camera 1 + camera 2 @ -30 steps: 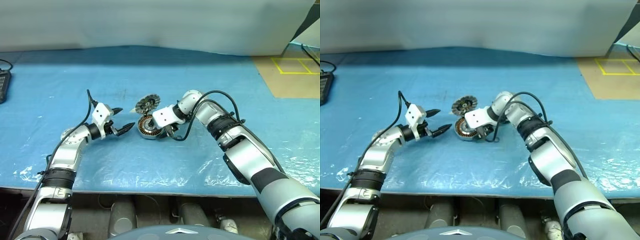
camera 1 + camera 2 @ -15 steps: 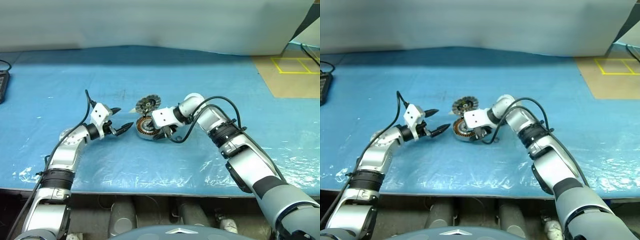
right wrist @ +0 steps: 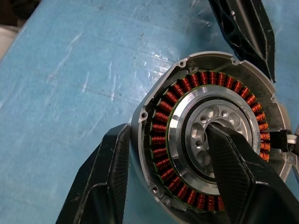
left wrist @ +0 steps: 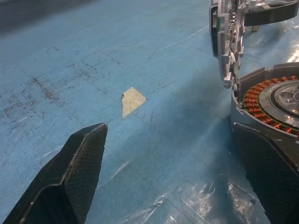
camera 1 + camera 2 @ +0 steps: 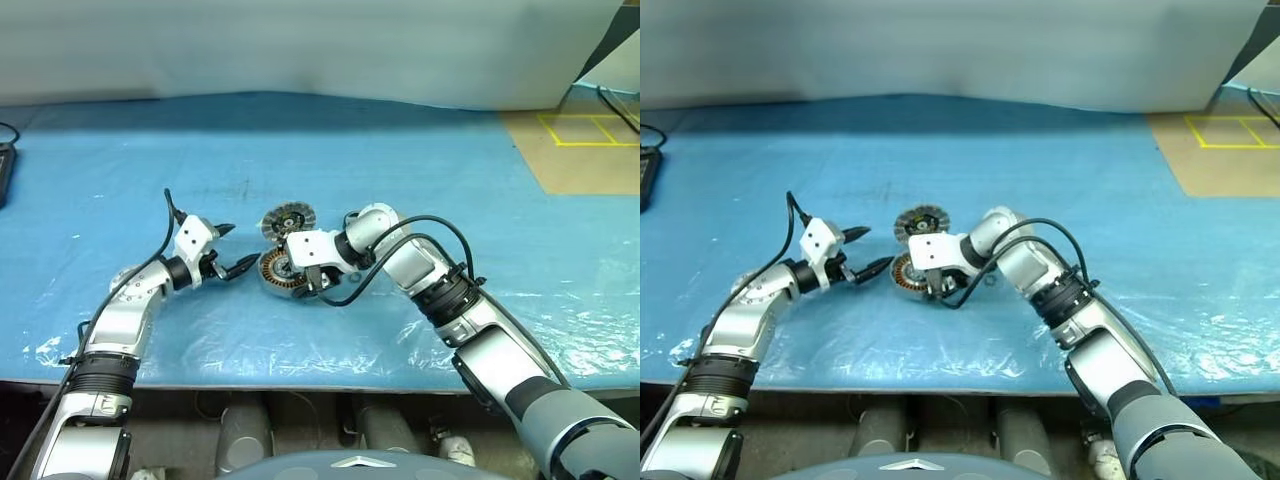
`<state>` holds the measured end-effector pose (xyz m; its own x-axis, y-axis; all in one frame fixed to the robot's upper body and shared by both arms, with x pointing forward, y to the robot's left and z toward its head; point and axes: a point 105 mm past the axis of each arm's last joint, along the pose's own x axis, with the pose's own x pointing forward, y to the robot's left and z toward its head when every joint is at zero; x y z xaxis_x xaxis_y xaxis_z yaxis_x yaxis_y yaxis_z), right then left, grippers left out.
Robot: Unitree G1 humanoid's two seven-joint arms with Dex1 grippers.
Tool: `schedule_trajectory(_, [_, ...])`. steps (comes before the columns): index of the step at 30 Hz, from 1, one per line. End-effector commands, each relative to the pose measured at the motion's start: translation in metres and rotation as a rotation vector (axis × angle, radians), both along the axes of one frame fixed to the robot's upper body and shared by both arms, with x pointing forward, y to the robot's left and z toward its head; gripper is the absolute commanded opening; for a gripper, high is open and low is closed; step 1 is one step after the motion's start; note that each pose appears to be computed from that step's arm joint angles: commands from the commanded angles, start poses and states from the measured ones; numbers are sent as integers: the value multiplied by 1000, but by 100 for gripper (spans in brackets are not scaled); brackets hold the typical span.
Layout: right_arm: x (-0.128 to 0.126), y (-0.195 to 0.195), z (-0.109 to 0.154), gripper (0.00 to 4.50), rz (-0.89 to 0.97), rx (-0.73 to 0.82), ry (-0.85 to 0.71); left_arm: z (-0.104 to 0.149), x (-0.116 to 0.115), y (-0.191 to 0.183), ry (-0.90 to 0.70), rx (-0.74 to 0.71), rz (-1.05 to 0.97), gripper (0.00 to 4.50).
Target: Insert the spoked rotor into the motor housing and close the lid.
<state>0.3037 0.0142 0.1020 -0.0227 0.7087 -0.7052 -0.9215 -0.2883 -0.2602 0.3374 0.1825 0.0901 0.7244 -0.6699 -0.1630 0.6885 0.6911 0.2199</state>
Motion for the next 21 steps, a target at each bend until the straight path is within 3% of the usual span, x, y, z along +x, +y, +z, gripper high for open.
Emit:
schedule_trajectory(1, [-16, 9, -18, 219, 5, -29, 95, 12, -3, 4, -43, -4, 10, 450])
schedule_trajectory(6, [-17, 5, -25, 219, 0, -67, 96, 13, -4, 6, -41, -1, 19, 450])
schedule_trajectory(7, [-17, 5, -25, 293, 1, -67, 96, 13, -4, 7, -40, -1, 20, 450])
schedule_trajectory(12, [-19, 13, 7, 448, -32, 68, 158, 13, -2, 9, -42, 5, 26, 450])
schedule_trajectory(21, [-19, -8, 67, 448, -87, 256, 169, 15, 1, 5, -46, -9, -2, 450])
